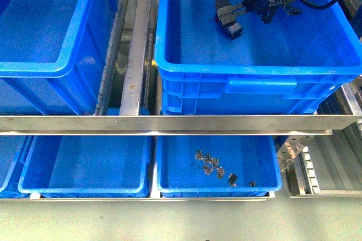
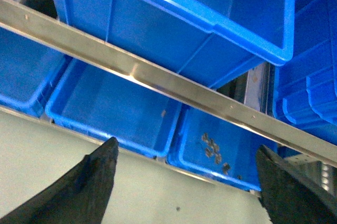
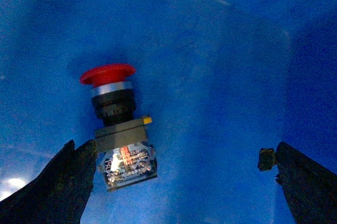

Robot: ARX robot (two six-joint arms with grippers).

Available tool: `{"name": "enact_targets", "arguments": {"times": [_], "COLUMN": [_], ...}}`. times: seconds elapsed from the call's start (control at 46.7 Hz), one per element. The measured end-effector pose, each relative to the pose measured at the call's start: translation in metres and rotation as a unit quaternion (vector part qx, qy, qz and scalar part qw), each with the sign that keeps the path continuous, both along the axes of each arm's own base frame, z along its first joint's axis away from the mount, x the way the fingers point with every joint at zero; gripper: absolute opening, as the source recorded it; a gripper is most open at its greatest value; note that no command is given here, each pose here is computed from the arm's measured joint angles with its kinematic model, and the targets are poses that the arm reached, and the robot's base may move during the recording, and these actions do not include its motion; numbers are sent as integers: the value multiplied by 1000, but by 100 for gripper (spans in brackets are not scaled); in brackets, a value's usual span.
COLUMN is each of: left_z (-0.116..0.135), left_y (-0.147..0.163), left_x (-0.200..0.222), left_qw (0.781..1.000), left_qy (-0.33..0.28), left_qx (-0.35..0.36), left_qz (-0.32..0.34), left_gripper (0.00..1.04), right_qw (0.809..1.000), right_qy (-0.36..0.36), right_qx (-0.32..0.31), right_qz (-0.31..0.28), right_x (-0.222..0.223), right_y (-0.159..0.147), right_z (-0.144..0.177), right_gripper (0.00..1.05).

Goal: Pick red and yellow buttons and place in box

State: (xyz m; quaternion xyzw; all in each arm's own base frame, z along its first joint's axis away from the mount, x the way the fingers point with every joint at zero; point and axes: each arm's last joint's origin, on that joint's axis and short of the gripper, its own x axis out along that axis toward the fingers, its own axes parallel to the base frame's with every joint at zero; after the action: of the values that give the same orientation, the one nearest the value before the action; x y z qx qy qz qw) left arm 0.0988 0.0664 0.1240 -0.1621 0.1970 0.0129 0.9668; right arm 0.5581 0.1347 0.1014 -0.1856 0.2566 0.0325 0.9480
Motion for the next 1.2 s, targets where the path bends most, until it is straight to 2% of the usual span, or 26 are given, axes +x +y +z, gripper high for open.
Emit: {"name": "enact_targets", "arguments": {"times": [0.086,0.171,0.257,0.364,0.492,0.685,0.92,1.091,1.156,1.198], "left_z": [24,42,42,42,45,45,45,45,45,45], "left_y": [-12,-37,-54,-65,-66,-66,-66,-66,-66,-66], "left_x": [5,-2,-3,-2,-2,-2,-2,-2,-2,-2], "left_qw": [987,966,964,965,966,966,966,966,966,966], "left_qy": [-109,-194,-201,-204,-201,-201,-201,-201,-201,-201], "left_qx": [119,171,171,164,163,163,163,164,163,163], "left_qz": [16,7,13,-13,-10,-11,-11,-11,-11,-11], "left_gripper": [59,41,21,2,3,3,3,3,3,3], "right_qw": [999,996,991,986,982,974,953,945,945,947], "right_qy": [-35,-69,-80,-65,-28,-8,-42,-69,-69,-89], "right_qx": [18,51,101,152,187,222,283,283,286,281], "right_qz": [18,37,38,15,-7,-47,-96,-146,-146,-127], "right_x": [-24,-61,-115,-172,-241,-307,-329,-330,-330,-329], "right_y": [-4,-7,-13,-21,-23,-25,-27,-37,-37,-38], "right_z": [31,65,86,84,74,63,72,79,78,74], "right_gripper": [99,99,99,99,99,99,99,99,98,94]}}
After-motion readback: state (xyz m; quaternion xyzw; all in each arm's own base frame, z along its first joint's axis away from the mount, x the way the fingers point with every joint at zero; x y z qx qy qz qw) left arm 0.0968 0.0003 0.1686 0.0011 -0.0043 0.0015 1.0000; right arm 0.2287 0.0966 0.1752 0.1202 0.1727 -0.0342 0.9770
